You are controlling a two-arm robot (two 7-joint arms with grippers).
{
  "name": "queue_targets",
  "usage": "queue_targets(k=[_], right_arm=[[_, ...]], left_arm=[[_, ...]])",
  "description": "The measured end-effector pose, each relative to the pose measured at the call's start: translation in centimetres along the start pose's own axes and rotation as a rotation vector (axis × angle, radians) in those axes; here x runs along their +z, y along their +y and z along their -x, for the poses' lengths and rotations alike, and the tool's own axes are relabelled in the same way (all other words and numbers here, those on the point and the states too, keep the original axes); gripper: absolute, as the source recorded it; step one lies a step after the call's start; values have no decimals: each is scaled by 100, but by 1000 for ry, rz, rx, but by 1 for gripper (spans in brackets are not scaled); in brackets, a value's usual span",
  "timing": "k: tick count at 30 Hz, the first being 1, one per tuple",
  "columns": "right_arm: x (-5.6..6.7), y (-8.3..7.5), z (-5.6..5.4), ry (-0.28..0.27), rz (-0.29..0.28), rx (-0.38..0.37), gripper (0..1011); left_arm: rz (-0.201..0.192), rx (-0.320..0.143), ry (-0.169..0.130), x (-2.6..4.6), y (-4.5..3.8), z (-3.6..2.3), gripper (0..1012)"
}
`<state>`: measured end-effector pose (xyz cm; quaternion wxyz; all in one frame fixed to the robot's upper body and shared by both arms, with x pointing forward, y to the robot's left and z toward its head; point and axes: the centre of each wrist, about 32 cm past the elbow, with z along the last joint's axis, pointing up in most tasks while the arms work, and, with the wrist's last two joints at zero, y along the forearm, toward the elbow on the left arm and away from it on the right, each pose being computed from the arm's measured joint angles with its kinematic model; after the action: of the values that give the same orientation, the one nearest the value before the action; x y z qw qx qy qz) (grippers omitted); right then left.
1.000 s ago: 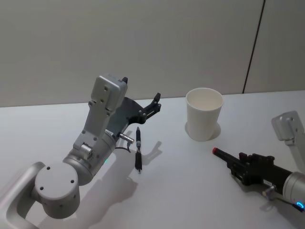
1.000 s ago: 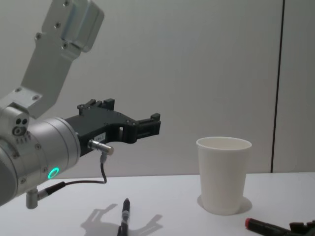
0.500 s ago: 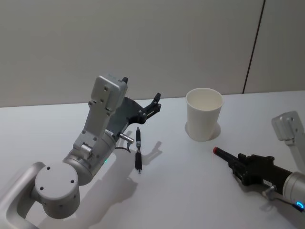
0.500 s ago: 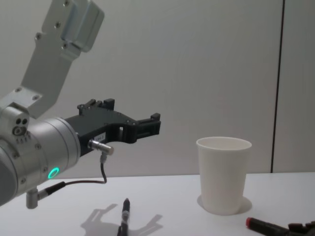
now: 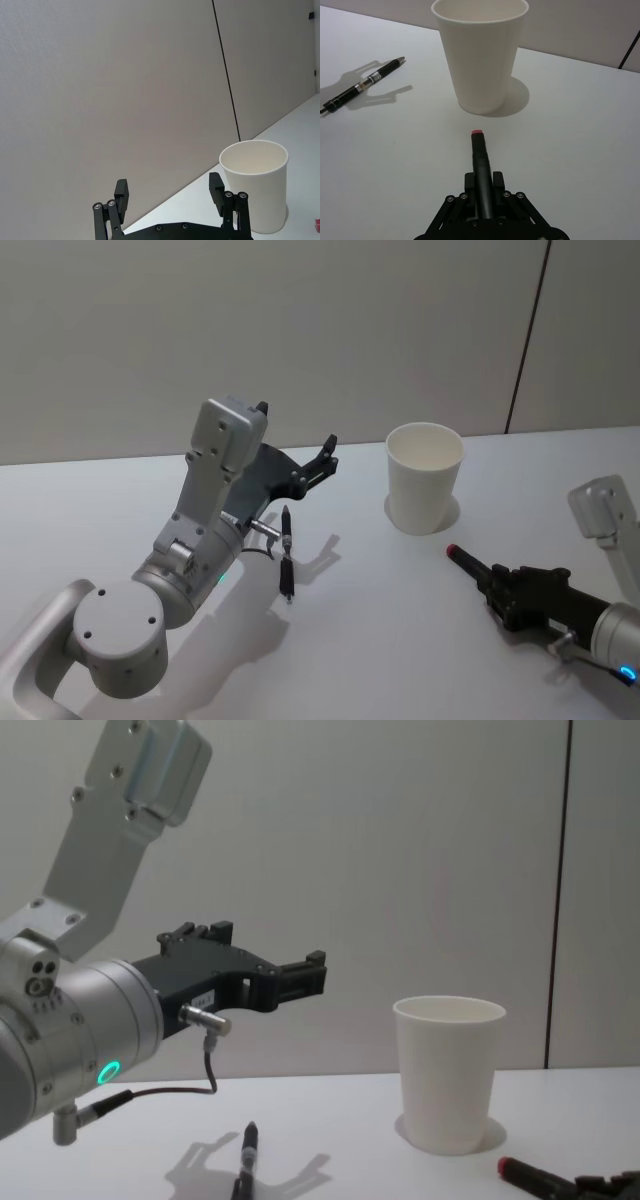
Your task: Place the pen into the pen holder.
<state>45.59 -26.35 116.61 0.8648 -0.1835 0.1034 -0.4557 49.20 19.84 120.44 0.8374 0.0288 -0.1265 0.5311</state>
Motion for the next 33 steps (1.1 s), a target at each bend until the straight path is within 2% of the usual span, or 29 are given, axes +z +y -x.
queue_targets(k=[17, 21, 33], right_arm=[[-45, -20, 21, -20, -52, 23, 190], [-36, -36, 24, -34, -86, 31, 190], [27, -111, 29, -91, -253, 80, 190]], left_arm=[[0, 0, 0, 0, 0, 0, 1001], [0, 0, 0, 0, 0, 0, 1001], [0, 0, 0, 0, 0, 0, 1001]])
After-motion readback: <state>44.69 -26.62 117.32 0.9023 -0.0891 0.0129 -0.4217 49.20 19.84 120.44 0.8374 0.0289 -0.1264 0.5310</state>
